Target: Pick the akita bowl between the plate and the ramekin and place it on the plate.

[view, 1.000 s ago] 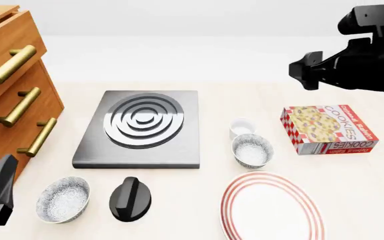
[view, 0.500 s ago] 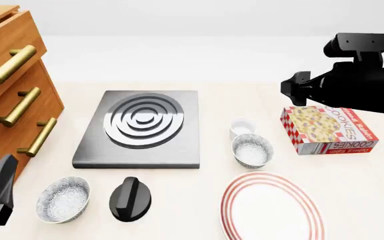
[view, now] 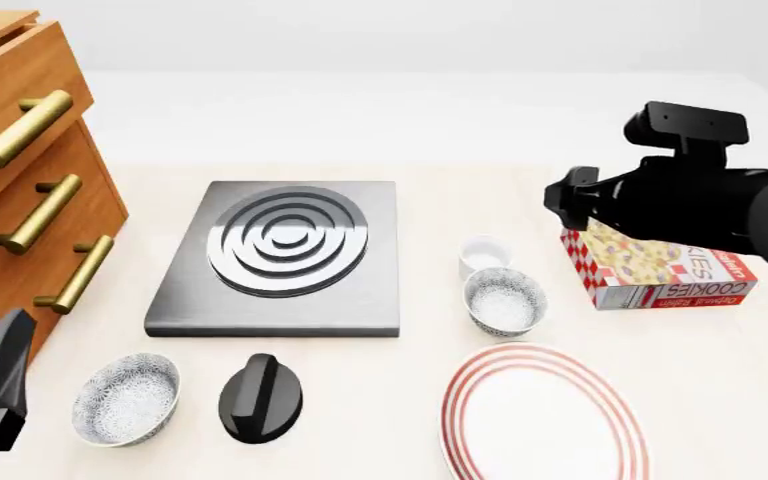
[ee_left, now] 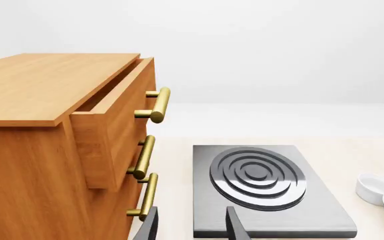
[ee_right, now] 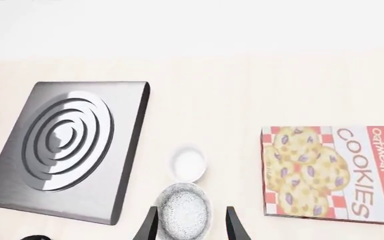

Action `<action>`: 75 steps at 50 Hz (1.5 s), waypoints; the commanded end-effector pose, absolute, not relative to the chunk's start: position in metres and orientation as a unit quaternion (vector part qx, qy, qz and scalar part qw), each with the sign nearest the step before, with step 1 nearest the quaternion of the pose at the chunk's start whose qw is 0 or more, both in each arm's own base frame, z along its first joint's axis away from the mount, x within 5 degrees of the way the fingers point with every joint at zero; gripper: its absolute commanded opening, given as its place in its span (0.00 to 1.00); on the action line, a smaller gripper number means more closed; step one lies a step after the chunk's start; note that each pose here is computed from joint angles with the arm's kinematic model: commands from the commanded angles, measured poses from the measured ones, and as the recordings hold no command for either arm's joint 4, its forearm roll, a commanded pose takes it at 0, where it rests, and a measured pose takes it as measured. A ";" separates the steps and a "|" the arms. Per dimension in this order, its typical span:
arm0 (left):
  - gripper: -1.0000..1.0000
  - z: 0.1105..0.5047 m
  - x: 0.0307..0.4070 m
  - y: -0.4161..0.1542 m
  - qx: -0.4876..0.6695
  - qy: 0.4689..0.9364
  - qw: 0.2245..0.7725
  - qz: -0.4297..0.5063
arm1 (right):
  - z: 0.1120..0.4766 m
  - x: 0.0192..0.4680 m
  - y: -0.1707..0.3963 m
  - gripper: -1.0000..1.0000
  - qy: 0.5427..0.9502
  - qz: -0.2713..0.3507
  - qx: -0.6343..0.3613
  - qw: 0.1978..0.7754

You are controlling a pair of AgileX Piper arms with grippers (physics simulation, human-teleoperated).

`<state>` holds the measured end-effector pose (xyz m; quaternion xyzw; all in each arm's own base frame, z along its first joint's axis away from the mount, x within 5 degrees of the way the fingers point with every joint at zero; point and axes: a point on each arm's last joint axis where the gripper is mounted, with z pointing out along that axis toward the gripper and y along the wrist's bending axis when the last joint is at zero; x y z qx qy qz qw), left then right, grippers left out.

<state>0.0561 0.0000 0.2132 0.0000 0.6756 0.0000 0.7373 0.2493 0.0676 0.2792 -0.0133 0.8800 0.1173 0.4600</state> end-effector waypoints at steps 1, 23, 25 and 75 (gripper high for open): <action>1.00 0.213 0.056 0.000 0.000 0.676 0.737 0.000 | 0.258 0.253 0.065 1.00 0.889 0.115 0.004 0.443; 1.00 0.213 0.056 0.000 0.000 0.676 0.737 0.000 | 0.226 0.260 0.053 1.00 0.898 0.092 0.010 0.429; 1.00 0.213 0.056 0.000 0.000 0.676 0.737 0.000 | 0.223 0.262 0.052 1.00 0.899 0.091 0.011 0.428; 1.00 0.213 0.056 0.000 0.000 0.676 0.737 0.000 | 0.181 0.270 0.066 1.00 0.912 0.103 0.013 0.396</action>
